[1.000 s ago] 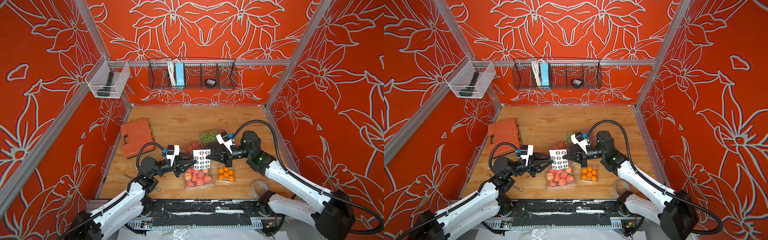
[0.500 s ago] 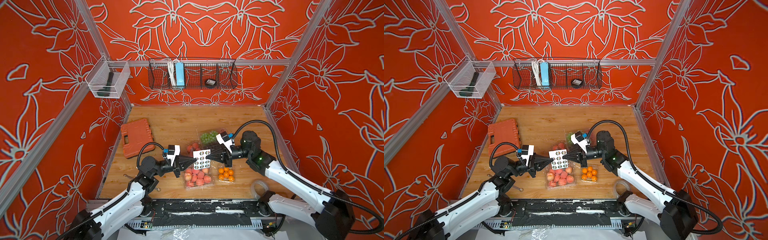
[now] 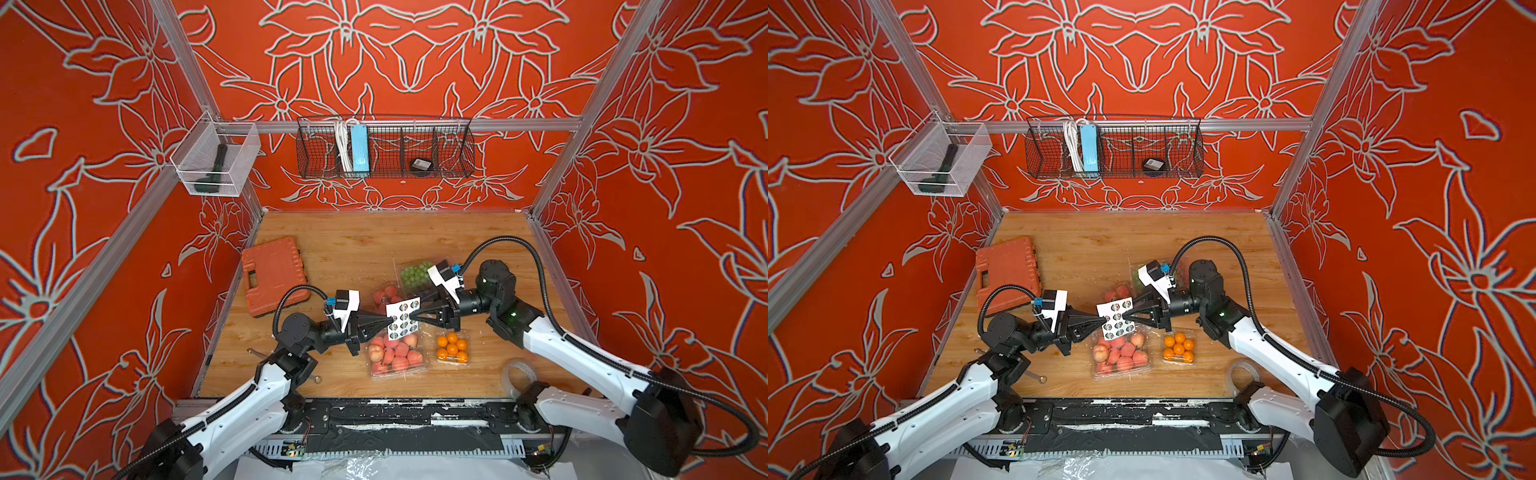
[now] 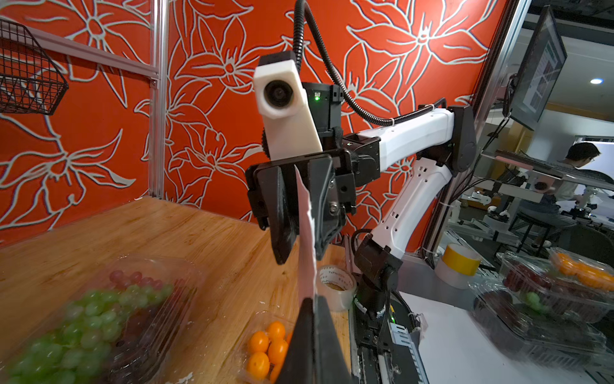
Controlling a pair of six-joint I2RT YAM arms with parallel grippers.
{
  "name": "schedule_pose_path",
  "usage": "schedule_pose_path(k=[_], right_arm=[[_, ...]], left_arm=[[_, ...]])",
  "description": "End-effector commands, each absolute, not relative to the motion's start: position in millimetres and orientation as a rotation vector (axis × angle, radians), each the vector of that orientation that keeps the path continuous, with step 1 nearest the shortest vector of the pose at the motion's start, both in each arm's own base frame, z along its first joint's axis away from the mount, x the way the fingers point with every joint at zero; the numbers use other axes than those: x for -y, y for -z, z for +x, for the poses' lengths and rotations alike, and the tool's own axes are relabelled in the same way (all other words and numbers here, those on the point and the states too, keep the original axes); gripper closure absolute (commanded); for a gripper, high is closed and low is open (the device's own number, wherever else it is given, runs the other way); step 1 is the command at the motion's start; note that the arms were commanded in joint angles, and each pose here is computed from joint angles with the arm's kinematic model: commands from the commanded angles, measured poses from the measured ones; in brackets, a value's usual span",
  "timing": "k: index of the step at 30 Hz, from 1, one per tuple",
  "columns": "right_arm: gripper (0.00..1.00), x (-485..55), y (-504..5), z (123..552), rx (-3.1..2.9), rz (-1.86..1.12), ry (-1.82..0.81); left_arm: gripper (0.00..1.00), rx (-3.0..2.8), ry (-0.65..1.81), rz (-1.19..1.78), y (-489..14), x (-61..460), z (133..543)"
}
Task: Label fruit boxes
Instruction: Pick up the label sticker from the center of the board, then adjust the label sticker.
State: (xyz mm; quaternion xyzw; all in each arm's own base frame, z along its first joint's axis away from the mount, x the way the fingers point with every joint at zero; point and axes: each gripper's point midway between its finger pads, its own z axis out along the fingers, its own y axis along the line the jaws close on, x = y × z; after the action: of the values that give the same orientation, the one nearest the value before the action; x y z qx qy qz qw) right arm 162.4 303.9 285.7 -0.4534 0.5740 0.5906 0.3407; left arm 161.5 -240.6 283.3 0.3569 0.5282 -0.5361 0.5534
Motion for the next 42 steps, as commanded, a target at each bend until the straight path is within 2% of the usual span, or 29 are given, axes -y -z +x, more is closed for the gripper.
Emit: schedule_pose_path(k=[1,12,17,30,42], right_arm=[[0.81,-310,-300,157,-1.415,-1.228,-1.559],[0.86,-316,-300,151,-1.389,-1.258,-1.579],[1.00,-316,-296,152,-1.399,-1.263,-1.569],[1.00,-317,-292,153,-1.402,-1.271,-1.554],[1.00,-315,-292,148,-1.383,-1.286,-1.571]], left_arm=[[1.00,-1.201,1.279,0.863,-295,241,158],[1.00,-1.230,1.270,0.858,-289,244,164],[1.00,-1.228,1.282,0.860,-288,244,164],[1.00,-1.181,1.323,0.934,-287,245,148],[1.00,-1.211,1.313,0.913,-285,248,157]])
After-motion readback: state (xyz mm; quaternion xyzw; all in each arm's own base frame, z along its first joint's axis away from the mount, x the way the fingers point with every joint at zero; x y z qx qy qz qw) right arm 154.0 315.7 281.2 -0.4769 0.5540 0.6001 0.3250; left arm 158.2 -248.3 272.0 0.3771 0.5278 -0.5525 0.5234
